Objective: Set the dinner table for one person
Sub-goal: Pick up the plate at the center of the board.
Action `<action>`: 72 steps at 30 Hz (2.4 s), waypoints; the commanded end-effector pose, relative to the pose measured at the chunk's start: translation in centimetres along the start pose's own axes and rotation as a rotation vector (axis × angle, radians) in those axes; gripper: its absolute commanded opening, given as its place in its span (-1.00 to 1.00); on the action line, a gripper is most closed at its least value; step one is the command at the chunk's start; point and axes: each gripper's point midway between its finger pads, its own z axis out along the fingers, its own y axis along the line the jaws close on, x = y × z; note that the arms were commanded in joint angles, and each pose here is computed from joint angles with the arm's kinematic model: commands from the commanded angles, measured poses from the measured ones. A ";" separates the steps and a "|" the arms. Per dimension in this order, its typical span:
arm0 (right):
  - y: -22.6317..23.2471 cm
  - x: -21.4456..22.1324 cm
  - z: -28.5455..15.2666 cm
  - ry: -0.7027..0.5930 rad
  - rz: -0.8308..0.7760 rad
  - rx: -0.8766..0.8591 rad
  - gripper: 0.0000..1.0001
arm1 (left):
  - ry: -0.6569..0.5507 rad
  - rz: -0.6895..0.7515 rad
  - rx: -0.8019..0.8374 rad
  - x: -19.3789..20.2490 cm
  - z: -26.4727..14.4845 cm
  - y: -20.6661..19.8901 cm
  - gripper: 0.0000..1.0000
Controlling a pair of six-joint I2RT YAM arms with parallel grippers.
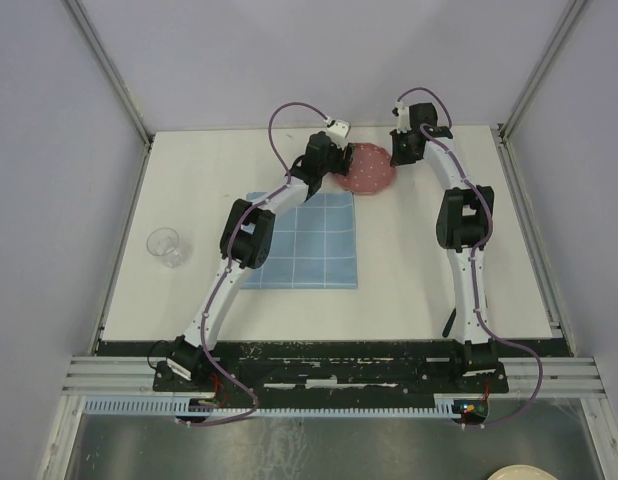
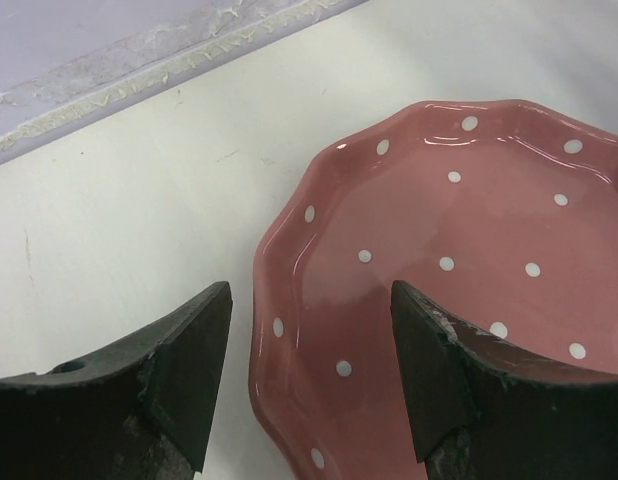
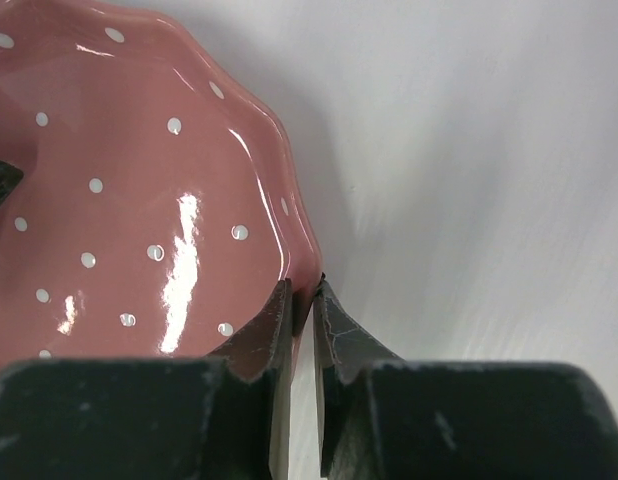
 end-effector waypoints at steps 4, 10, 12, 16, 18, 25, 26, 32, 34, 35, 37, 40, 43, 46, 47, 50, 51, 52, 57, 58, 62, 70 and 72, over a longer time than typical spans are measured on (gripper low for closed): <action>0.2 0.6 -2.1 0.046 -0.024 0.023 -0.97 | -0.143 0.025 0.002 -7.8 -1.4 -0.3 0.52; -0.8 -0.4 -2.1 0.005 0.010 0.059 -0.97 | -0.123 0.034 0.010 -7.2 -1.3 -0.4 -0.94; -0.8 -0.6 -2.1 0.000 0.010 0.059 -0.97 | -0.108 0.032 0.017 -6.9 -1.3 -0.5 -0.94; -0.9 -0.4 -2.1 0.007 -0.001 0.063 -0.97 | -0.095 0.036 0.055 -6.7 -1.4 -1.2 -0.95; -1.0 -0.4 -2.1 0.005 0.000 0.065 -0.97 | -0.097 0.043 0.058 -6.7 -1.3 -1.3 -0.94; -0.7 -1.6 -2.4 -0.031 0.009 0.056 -0.97 | -0.131 0.048 0.082 -8.5 -1.7 -1.7 -0.94; -0.6 -1.9 -2.6 -0.036 0.000 0.057 -0.97 | -0.138 0.046 0.084 -8.8 -1.7 -1.7 -0.94; -0.4 -3.6 -3.9 -0.077 -0.008 0.059 -0.97 | -0.159 0.029 0.090 -10.6 -2.2 -1.9 -0.94; 0.0 -3.9 -4.1 -0.084 -0.002 0.052 -0.97 | -0.165 0.022 0.084 -11.0 -2.3 -1.8 -0.94; 0.1 -4.0 -4.2 -0.088 -0.002 0.050 -0.97 | -0.169 0.019 0.078 -11.2 -2.4 -1.7 -0.94; 0.4 -4.5 -4.4 -0.100 -0.004 0.047 -0.97 | -0.175 0.017 0.075 -11.5 -2.4 -1.7 -0.94; 0.5 -5.1 -4.7 -0.115 -0.003 0.047 -0.97 | -0.186 0.007 0.065 -12.0 -2.5 -1.5 -0.94; 0.5 -5.6 -5.0 -0.129 -0.007 0.054 -0.97 | -0.202 0.000 0.062 -12.7 -2.5 -1.6 -0.94; 0.4 -6.0 -5.6 -0.140 -0.008 0.060 -0.97 | -0.212 0.005 0.071 -13.2 -2.6 -2.0 -0.94; 0.5 -6.1 -5.7 -0.143 -0.008 0.058 -0.97 | -0.212 0.009 0.075 -13.2 -2.7 -2.1 -0.94; 0.6 -6.2 -6.1 -0.141 -0.006 0.052 -0.97 | -0.209 0.015 0.087 -13.6 -3.0 -2.5 -0.94; 0.7 -6.1 -6.2 -0.139 -0.008 0.051 -0.97 | -0.210 0.020 0.090 -13.8 -3.1 -2.6 -0.94; 0.7 -6.2 -6.4 -0.141 -0.009 0.050 -0.97 | -0.210 0.024 0.093 -13.9 -3.2 -2.7 -0.94; 0.8 -6.4 -6.8 -0.147 -0.010 0.052 -0.97 | -0.213 0.034 0.098 -14.3 -3.5 -3.0 -0.94; 0.8 -6.4 -6.9 -0.150 -0.008 0.052 -0.97 | -0.216 0.033 0.097 -14.5 -3.5 -3.0 -0.94; 0.9 -7.1 -7.6 -0.168 -0.003 0.057 -0.97 | -0.234 0.033 0.094 -15.3 -3.8 -3.3 -0.94; 0.3 -7.2 -8.4 -0.169 -0.007 0.088 -0.97 | -0.256 0.035 0.100 -16.2 -4.1 -4.0 -0.94; 0.3 -7.2 -8.5 -0.173 -0.005 0.090 -0.97 | -0.258 0.034 0.103 -16.3 -4.1 -4.2 -0.94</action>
